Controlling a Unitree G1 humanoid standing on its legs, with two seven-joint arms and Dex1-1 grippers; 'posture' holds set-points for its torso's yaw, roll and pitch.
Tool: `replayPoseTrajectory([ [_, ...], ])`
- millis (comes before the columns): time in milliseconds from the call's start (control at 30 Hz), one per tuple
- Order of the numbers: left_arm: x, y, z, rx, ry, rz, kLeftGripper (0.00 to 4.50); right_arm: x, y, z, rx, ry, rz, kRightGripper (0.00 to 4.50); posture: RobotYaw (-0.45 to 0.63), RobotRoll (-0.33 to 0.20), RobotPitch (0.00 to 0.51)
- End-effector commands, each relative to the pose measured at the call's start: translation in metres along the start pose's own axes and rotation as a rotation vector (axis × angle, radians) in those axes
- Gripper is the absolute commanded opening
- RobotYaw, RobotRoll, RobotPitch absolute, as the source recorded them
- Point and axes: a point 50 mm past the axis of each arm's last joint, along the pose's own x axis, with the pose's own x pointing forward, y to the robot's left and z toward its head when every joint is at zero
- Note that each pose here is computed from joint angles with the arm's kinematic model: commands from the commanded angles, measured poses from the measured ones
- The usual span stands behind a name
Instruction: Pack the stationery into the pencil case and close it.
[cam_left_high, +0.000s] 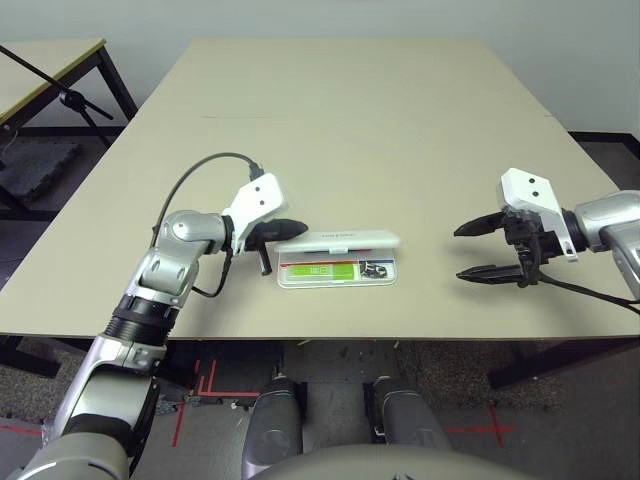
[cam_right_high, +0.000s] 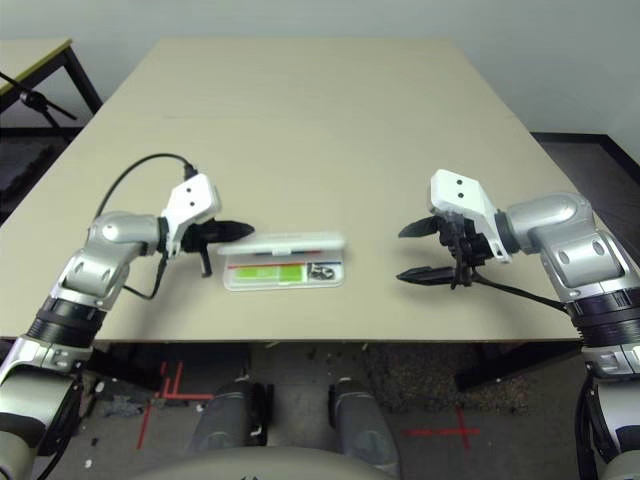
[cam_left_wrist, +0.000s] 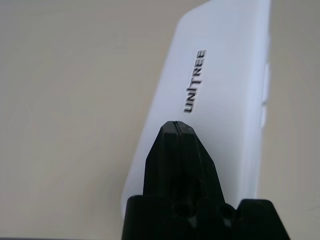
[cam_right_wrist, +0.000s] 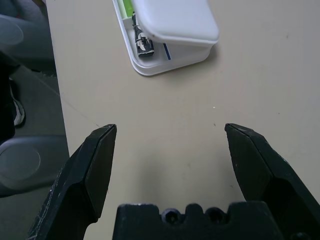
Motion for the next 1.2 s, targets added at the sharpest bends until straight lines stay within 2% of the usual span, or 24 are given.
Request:
replayPoseTrajectory([
  [33,0.012,-0.009,-0.009,0.007,0.063,-0.026,0.01,0.005,0.001,0.002,-0.015,0.006,0.008,4.5,-0.02,0.0,0.052],
  [467,0.03,-0.023,-0.013,0.009,0.082,-0.093,0.01,0.006,0.003,0.001,-0.019,0.026,0.012,4.5,-0.03,0.0,0.056],
  [767,0.027,-0.038,-0.028,-0.003,0.162,-0.219,0.01,0.009,0.002,0.002,-0.02,0.025,0.004,4.5,-0.03,0.0,0.048],
  [867,0.027,-0.03,-0.027,-0.01,0.14,-0.146,0.01,0.011,-0.002,0.002,-0.024,0.022,-0.034,4.5,-0.04,0.0,0.048],
  [933,0.024,-0.018,-0.023,-0.027,0.089,-0.045,0.01,0.012,-0.006,0.002,-0.018,0.003,-0.071,4.5,-0.03,0.0,0.046],
  [1033,0.015,-0.002,-0.02,-0.082,0.018,0.07,0.6,0.016,-0.017,0.002,0.022,-0.059,-0.17,4.5,-0.03,0.0,0.045],
  [1200,-0.011,0.02,-0.018,-0.215,-0.148,0.243,2.49,0.022,-0.031,0.001,0.148,-0.193,-0.321,4.5,-0.02,0.0,0.047],
])
